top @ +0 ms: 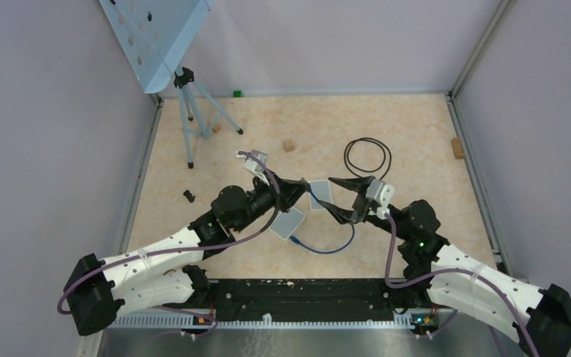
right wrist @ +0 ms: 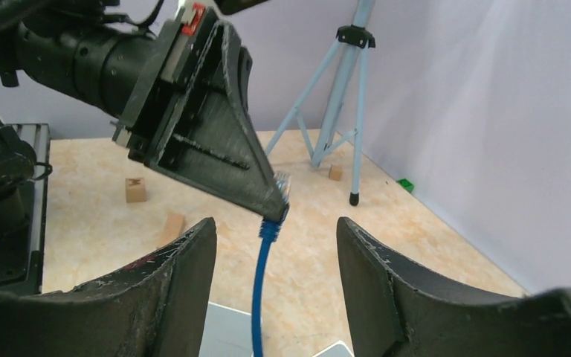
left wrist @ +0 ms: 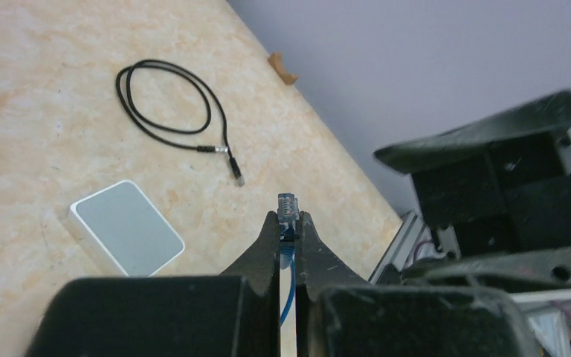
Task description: Insert the plug into the switch port
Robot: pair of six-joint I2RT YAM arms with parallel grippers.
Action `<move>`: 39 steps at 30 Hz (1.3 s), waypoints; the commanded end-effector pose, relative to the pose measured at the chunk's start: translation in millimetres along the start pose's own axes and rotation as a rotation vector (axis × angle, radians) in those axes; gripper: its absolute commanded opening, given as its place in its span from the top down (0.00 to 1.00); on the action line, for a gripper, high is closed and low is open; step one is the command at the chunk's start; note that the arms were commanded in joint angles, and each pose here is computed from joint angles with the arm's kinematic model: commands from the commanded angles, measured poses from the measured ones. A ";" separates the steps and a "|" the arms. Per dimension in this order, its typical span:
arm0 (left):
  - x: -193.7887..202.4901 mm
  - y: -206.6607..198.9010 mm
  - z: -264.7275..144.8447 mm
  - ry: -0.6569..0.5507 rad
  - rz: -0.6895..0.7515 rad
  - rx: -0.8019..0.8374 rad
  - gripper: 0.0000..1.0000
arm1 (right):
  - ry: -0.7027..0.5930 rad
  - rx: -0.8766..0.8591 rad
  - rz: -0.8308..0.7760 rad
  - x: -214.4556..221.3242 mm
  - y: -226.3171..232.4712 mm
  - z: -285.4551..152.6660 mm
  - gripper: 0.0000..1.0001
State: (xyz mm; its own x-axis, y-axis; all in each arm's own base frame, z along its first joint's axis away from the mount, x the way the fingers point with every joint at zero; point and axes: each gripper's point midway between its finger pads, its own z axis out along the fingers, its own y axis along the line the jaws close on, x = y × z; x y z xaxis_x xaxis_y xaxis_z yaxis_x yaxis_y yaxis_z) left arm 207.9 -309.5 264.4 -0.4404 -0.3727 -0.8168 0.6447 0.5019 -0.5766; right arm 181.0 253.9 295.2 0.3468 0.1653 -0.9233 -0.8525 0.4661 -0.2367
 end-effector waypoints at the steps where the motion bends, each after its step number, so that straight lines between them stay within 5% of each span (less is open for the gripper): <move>1: -50.1 -22.2 -1.9 -0.188 -0.136 0.040 1.00 | -0.025 0.057 -0.055 -2.8 -4.3 13.7 0.40; 16: -42.7 -15.6 -6.4 -0.188 -0.205 0.025 1.00 | 0.031 0.283 -0.138 24.0 -26.3 47.2 0.48; 34: -32.8 -8.5 -2.3 -0.159 -0.216 -0.005 1.00 | -0.021 0.166 -0.135 15.7 -6.1 66.3 0.55; 39: -34.0 -9.6 -2.6 -0.161 -0.215 -0.001 1.00 | -0.011 0.157 -0.132 18.3 -4.1 67.6 0.77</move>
State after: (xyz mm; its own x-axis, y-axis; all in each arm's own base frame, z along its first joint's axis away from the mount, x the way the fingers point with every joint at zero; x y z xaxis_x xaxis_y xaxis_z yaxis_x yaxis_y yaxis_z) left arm 217.3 -299.3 288.9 -0.4687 -0.5718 -0.6733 0.5326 0.4252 -0.7318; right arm 223.7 306.2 270.3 0.4146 0.0286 -0.9096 -0.7202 0.6213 -0.3088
